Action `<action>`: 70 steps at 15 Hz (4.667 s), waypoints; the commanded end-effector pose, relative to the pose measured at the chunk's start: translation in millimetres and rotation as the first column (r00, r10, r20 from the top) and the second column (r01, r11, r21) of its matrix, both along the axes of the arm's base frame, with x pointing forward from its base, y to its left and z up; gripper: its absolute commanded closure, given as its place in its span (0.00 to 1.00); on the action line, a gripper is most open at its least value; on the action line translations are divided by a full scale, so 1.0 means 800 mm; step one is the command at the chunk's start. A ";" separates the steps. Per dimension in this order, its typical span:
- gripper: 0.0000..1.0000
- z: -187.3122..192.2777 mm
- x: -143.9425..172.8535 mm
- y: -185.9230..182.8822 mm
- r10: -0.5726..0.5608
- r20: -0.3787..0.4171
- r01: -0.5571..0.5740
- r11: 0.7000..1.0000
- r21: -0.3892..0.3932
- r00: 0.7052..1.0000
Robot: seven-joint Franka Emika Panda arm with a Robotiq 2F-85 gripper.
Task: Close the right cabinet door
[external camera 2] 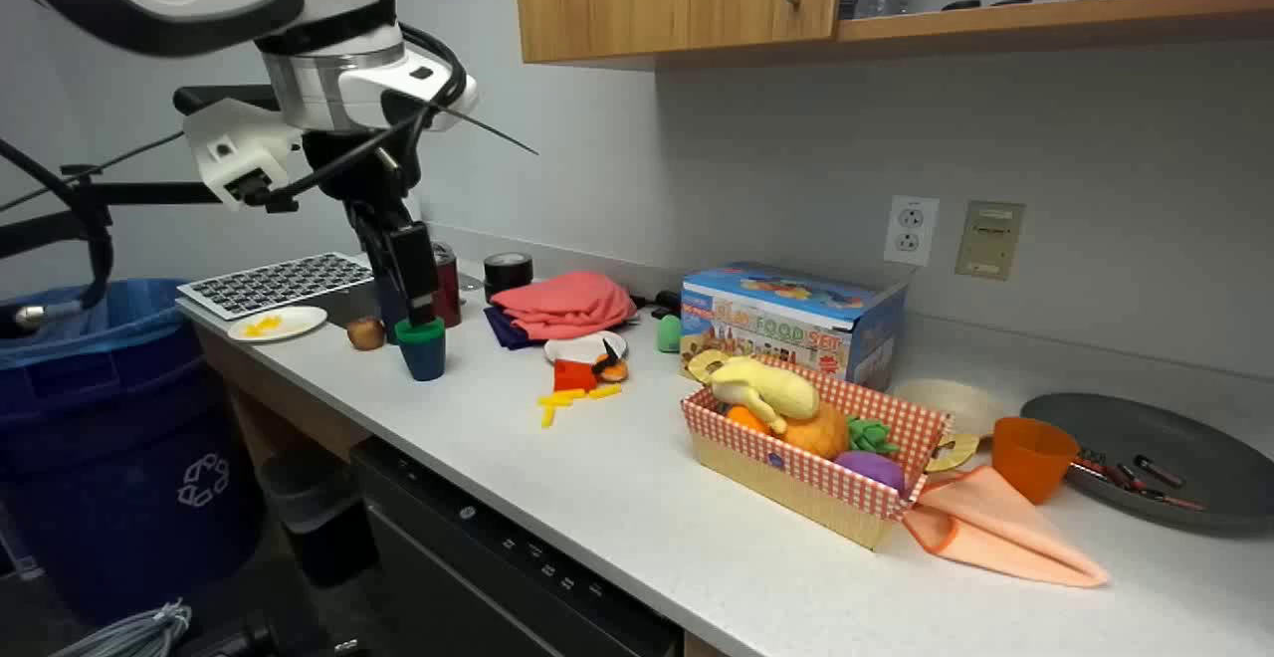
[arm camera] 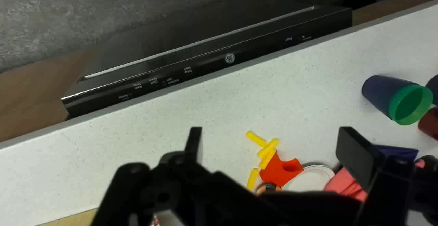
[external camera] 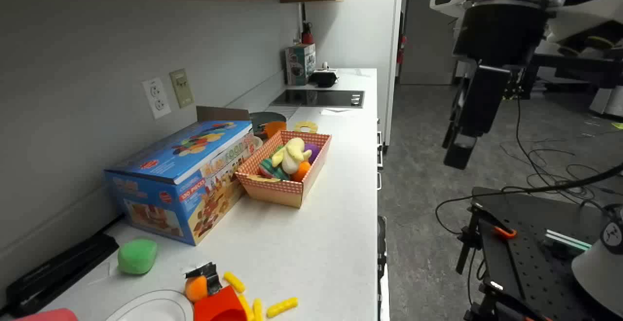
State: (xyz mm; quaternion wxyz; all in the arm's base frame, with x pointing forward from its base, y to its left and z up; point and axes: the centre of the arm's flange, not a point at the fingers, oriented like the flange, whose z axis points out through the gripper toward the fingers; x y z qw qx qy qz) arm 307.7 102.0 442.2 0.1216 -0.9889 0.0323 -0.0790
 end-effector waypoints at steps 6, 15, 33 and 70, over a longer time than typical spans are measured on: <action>0.00 -0.002 0.000 0.000 0.000 -0.005 0.000 1.000 -0.001 1.000; 0.00 -0.002 0.001 0.000 0.000 -0.005 0.000 1.000 -0.001 1.000; 0.00 0.210 -0.072 -0.040 -0.049 0.176 0.105 0.940 -0.325 0.983; 0.00 0.490 -0.077 -0.467 -0.566 0.750 0.893 0.445 -0.071 0.342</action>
